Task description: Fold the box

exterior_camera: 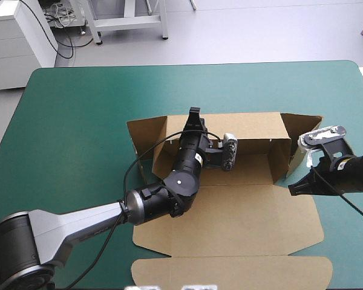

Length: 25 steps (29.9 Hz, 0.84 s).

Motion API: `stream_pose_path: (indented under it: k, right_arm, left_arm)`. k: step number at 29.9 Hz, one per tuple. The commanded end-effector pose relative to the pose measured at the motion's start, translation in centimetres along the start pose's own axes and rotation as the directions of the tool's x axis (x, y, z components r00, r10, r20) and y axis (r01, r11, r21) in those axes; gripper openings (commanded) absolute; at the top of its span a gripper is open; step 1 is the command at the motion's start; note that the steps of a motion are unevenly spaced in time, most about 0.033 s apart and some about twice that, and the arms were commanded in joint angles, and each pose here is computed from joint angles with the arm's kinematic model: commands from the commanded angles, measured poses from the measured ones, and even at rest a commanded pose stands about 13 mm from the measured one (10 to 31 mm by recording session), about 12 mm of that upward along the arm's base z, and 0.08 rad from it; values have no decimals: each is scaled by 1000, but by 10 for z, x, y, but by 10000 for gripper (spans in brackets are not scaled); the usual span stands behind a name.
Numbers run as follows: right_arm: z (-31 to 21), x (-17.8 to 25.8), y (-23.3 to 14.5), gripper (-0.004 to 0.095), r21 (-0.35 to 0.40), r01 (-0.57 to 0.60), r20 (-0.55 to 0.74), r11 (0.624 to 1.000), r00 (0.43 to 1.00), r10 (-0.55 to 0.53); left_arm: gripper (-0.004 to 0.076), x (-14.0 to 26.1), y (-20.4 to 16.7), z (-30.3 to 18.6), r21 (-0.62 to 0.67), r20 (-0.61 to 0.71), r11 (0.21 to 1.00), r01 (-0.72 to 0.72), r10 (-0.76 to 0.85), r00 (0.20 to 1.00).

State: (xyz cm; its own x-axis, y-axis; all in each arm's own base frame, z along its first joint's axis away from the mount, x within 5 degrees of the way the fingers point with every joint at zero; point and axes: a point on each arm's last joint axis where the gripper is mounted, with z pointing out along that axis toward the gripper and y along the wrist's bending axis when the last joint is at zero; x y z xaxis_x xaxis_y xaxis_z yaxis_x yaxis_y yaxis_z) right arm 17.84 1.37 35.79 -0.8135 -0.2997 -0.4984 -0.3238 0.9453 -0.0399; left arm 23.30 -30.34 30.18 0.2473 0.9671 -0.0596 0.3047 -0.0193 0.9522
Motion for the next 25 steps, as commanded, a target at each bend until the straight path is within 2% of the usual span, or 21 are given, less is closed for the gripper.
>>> stream_pose_path:
  k: [1,10,14,20,23,25]
  right_arm:
    - [-11,-4,-1,-16,19,-2,70,1000,998,1]
    - [-11,-3,0,6,1,-9,61,1000,998,9]
    - [-11,-4,3,198,-30,-62,70,998,996,64]
    - [-11,-5,4,609,-45,-81,73,996,994,84]
    - [-11,-6,7,718,-76,-92,82,993,992,98]
    - [-12,-7,9,730,-107,-102,89,989,990,112]
  left_arm:
    - [-8,2,24,-12,-95,21,995,37,-36,999]
    - [-8,1,2,-2,-121,9,992,-34,36,999]
    - [-8,1,2,-2,-122,11,992,-21,23,1000]
    - [-8,1,2,-2,-123,10,992,-16,17,1000]
    - [-8,1,2,-2,-123,10,992,-16,17,1000]
    - [-8,1,2,-2,-123,10,992,-16,17,1000]
